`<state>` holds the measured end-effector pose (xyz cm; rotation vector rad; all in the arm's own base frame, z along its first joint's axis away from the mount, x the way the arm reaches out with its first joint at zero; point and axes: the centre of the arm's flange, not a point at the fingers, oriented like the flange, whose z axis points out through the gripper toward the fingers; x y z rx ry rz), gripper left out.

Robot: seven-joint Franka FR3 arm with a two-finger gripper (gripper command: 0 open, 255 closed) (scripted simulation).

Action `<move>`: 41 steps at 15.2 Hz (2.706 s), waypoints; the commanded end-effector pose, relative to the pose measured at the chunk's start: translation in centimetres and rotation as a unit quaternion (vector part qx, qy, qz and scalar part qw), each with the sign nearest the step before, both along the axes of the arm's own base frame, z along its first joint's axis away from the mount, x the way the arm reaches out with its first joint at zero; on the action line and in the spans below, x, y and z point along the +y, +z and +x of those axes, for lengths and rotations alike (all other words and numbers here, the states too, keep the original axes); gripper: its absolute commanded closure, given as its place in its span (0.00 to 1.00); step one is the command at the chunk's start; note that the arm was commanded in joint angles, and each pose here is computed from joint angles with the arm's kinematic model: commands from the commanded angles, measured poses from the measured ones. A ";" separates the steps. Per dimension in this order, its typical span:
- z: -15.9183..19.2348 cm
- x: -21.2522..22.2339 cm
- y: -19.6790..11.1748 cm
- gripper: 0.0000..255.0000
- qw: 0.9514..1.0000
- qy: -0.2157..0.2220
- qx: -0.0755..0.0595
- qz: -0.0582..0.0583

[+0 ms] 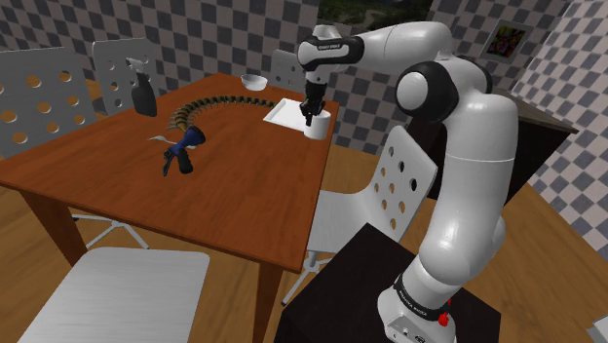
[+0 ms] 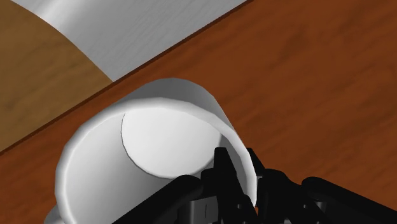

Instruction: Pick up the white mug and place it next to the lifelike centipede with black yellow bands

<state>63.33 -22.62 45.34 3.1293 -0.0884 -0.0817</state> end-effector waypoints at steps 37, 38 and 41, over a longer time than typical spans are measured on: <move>0.3 0.0 -4.5 0.00 1.000 0.000 -0.001 0.000; 0.3 0.0 -4.5 0.00 1.000 0.000 -0.001 0.000; 0.3 0.0 -4.5 0.00 1.000 0.000 -0.001 0.000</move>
